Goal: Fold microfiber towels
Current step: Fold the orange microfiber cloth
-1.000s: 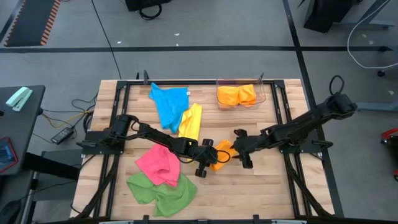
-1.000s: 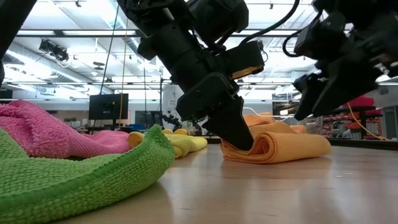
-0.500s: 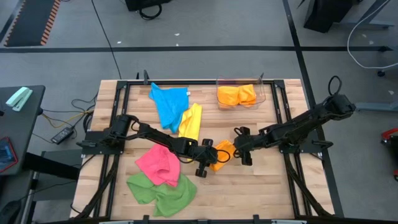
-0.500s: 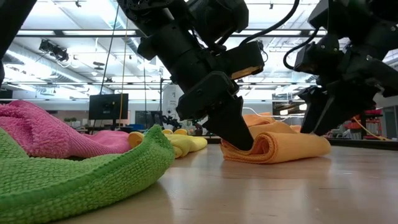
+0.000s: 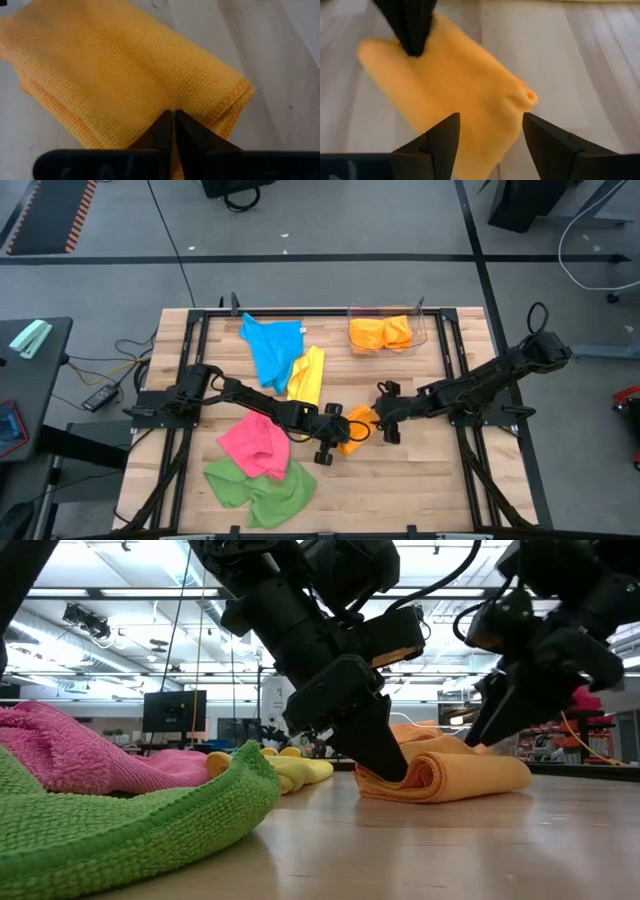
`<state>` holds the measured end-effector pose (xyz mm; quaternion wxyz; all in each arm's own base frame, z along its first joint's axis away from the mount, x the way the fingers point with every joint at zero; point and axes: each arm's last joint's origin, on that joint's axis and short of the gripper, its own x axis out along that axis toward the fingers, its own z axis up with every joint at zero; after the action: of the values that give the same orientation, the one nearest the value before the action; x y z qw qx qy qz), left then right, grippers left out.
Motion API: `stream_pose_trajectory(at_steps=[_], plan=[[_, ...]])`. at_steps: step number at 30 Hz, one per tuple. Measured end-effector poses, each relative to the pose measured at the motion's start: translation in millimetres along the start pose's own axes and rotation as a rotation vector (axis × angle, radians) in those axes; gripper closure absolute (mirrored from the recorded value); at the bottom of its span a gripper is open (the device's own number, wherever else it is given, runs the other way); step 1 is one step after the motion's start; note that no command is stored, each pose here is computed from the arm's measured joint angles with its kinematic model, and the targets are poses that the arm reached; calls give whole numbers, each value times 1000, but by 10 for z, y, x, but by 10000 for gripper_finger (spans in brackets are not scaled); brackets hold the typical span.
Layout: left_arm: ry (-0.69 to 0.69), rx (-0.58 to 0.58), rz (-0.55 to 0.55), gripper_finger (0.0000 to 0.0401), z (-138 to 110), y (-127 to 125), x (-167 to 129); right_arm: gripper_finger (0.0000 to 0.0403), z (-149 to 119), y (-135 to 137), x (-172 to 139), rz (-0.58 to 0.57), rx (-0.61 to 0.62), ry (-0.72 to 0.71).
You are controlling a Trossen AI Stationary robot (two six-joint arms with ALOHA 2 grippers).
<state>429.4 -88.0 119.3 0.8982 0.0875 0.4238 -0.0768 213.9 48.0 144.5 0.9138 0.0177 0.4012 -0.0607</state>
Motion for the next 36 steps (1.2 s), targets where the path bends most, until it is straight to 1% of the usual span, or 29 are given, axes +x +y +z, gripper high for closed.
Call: stream_pose_trajectory(at_steps=[4, 7, 13, 17, 19, 22, 26, 28, 31, 36], plan=[[0, 0, 0, 377, 0, 0, 0, 178, -12, -79, 12, -80, 151, 10], [0, 0, -1, 374, 0, -2, 0, 177, -25, -129, 20, -108, 223, 27], [-1, -2, 1, 365, -1, 8, 1, 167, -27, -122, 59, -107, 256, 25], [-5, -3, 1, 372, 1, 8, 1, 154, -30, -91, 189, -103, 294, 9], [-7, -3, 1, 376, 3, 8, 1, 145, -62, -88, 283, -123, 302, 19], [-11, -3, 1, 380, 6, 7, 2, 133, -99, -120, 389, -183, 331, 24], [-11, -4, 1, 376, 7, 7, 2, 128, -106, -169, 433, -176, 376, 47], [-12, -4, 1, 372, 8, 7, 2, 132, -106, -171, 428, -160, 374, 56], [-12, -5, 1, 367, 8, 7, 2, 153, -111, -134, 419, -145, 324, 61], [-21, 21, 3, 369, 18, 11, -2, 217, -119, -108, 416, -133, 255, 67]])
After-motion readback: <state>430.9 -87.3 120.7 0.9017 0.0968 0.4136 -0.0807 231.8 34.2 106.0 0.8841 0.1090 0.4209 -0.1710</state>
